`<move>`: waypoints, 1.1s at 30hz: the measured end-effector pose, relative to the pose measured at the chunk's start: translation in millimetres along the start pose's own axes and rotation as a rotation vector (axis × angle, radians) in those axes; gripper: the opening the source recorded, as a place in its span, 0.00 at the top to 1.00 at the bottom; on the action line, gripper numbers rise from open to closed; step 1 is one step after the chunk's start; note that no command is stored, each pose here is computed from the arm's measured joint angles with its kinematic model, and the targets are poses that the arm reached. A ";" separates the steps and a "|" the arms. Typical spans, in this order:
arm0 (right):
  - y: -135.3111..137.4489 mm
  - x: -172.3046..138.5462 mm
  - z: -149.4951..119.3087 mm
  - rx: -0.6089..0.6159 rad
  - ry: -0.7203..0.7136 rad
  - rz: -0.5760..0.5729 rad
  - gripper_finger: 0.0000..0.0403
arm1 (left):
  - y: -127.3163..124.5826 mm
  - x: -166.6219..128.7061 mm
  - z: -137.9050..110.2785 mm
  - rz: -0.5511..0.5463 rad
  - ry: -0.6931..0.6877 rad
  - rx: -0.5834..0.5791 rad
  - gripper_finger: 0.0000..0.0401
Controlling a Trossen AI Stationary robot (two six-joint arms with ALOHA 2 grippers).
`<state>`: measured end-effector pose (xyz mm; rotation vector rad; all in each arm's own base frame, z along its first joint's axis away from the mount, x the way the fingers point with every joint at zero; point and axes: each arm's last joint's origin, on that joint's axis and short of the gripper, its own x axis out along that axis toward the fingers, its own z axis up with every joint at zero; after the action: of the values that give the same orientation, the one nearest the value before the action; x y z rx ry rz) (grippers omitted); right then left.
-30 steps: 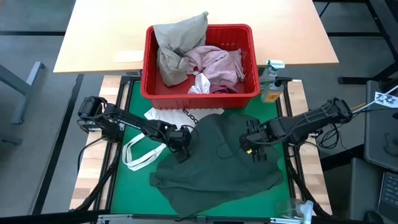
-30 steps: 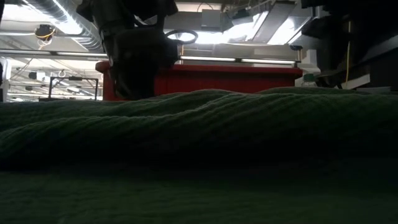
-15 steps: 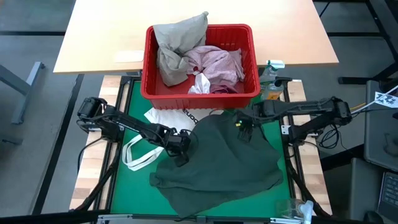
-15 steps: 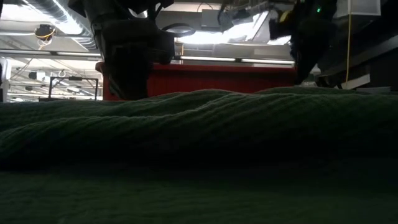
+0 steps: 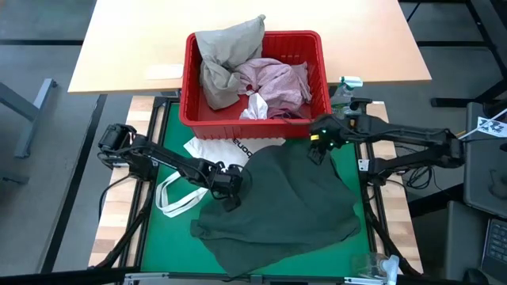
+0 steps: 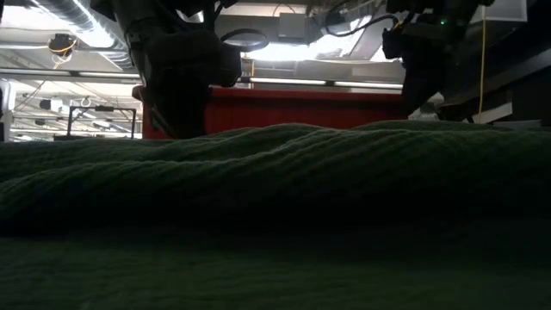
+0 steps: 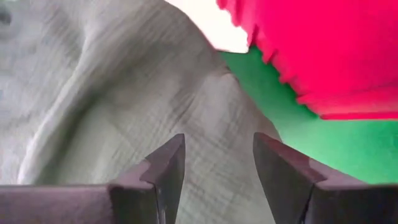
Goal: Fold laundry
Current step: Fold the green shirt
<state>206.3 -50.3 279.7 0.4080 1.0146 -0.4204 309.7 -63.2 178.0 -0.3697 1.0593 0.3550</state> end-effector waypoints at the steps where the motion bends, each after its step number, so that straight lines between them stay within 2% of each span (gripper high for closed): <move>1: -1.9 2.9 -2.2 0.027 -0.006 -0.003 0.53 | 0.2 0.0 0.1 0.003 -0.003 0.000 0.99; 5: -4.6 17.3 -8.2 0.087 -0.020 -0.006 0.53 | 0.4 0.0 0.3 0.009 -0.008 0.000 0.99; 12: -3.5 41.2 -7.4 0.103 -0.122 0.032 0.53 | 0.5 0.0 0.3 0.012 -0.009 0.000 0.99; 14: -4.1 45.1 -6.7 0.104 -0.133 -0.003 0.53 | 0.3 0.0 0.3 0.012 -0.010 0.001 0.99; 18: -6.3 54.3 -6.6 0.104 -0.120 -0.095 0.53 | 0.5 0.2 0.3 0.013 -0.010 0.000 0.99; 33: -6.9 91.6 -7.3 0.083 -0.005 -0.195 0.54 | 0.5 0.2 0.3 0.014 -0.011 0.001 0.99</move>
<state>239.9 -65.8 195.3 0.3833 1.0380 -0.6397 309.8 -62.7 177.9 -0.3594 1.0520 0.3691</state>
